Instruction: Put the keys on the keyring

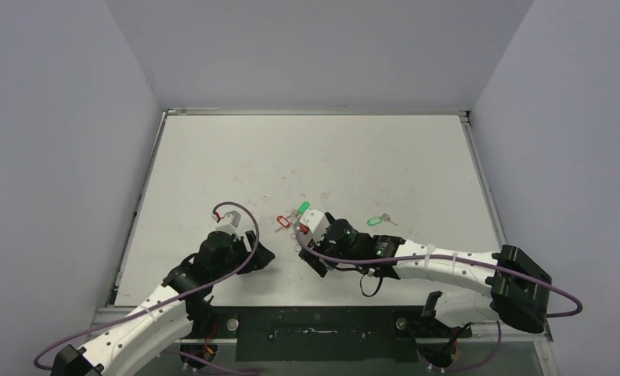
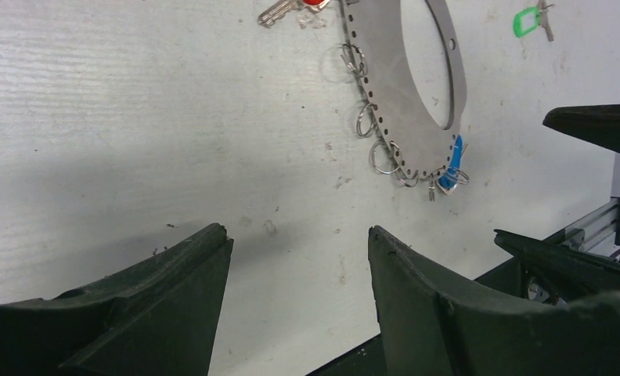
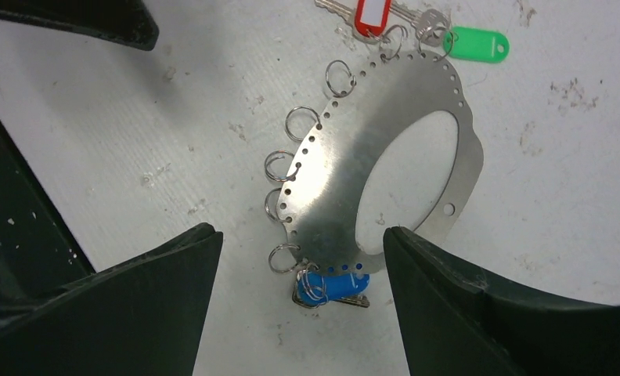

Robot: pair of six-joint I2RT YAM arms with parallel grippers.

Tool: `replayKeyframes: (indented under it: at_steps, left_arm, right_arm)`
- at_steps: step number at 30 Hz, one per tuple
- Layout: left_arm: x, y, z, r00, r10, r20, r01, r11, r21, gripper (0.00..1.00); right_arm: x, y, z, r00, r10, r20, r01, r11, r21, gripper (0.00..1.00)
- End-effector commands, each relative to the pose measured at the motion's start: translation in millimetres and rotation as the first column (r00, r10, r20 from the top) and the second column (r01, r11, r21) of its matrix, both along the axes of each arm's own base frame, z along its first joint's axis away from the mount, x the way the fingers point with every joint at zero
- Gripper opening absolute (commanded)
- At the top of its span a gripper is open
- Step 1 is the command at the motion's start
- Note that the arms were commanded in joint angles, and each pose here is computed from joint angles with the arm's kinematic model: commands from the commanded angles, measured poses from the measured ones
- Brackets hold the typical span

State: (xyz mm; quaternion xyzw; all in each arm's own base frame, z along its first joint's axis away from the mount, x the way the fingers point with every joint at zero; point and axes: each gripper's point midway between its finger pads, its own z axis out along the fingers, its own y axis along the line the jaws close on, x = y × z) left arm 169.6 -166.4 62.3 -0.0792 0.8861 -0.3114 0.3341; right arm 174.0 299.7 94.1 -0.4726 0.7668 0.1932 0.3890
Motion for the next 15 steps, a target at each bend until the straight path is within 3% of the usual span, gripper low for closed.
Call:
replayKeyframes:
  at_steps: [1, 5, 11, 15]
  left_arm:
    - [7, 6, 0, 0.998, 0.056, -0.010, -0.056, 0.998, 0.020, 0.63]
    - [8, 5, -3, 0.998, 0.063, -0.027, -0.062, 0.998, 0.022, 0.63]
    - [8, 1, -4, 0.998, 0.055, -0.029, -0.055, 0.998, 0.005, 0.63]
    - [8, 0, -5, 0.998, 0.052, -0.023, -0.052, 0.999, -0.005, 0.63]
  right_arm:
    - [13, 3, 8, 0.969, -0.246, -0.038, 0.247, 0.969, 0.021, 0.76]
    - [9, 0, 0, 0.933, -0.353, -0.074, 0.353, 0.936, -0.007, 0.70]
    - [-2, -1, -11, 0.924, -0.380, -0.037, 0.376, 0.923, -0.082, 0.50]
    - [-8, 1, -11, 0.916, -0.401, 0.011, 0.400, 0.910, -0.110, 0.46]
